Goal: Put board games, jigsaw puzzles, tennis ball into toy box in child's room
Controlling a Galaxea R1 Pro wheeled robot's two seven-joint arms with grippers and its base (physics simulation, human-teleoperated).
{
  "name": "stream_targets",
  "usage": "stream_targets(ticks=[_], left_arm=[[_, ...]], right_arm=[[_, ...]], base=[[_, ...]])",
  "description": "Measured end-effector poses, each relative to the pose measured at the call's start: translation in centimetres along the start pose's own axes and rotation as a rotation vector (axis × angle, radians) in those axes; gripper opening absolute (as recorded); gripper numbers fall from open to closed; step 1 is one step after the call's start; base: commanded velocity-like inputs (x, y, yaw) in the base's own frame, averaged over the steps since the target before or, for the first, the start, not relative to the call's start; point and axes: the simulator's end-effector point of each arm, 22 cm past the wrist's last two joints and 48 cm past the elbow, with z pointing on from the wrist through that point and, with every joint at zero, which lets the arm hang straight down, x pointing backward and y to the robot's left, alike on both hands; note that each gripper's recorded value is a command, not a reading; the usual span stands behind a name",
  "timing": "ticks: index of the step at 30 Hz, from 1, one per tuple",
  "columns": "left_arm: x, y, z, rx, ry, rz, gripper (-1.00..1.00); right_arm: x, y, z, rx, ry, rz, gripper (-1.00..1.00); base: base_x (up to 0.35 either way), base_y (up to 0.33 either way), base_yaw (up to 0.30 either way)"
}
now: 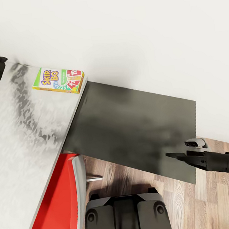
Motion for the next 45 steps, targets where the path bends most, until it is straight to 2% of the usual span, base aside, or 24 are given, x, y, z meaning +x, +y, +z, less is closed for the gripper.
stream_targets(ticks=[6, 13, 40, 45], left_arm=[[0.1, 0.2, 0.0, -0.004, 0.002, 0.001, 1.0], [0.1, 0.4, 0.0, -0.007, 0.002, 0.002, 1.0], [0.5, 0.6, 0.1, -0.013, 0.009, 0.008, 1.0], [2.0, 0.5, 0.3, -0.01, 0.029, 0.008, 1.0]], right_arm=[[0.1, 0.9, -0.1, -0.043, -0.006, -0.015, 1.0], [0.1, 1.3, -0.2, -0.06, -0.008, -0.022, 1.0], [0.2, 1.5, -0.3, -0.071, -0.011, -0.027, 1.0], [0.1, 1.5, -0.3, -0.071, -0.011, -0.027, 1.0]], base=[[0.0, 0.0, 0.0], [0.0, 0.0, 0.0], [0.0, 0.0, 0.0], [0.0, 0.0, 0.0]])
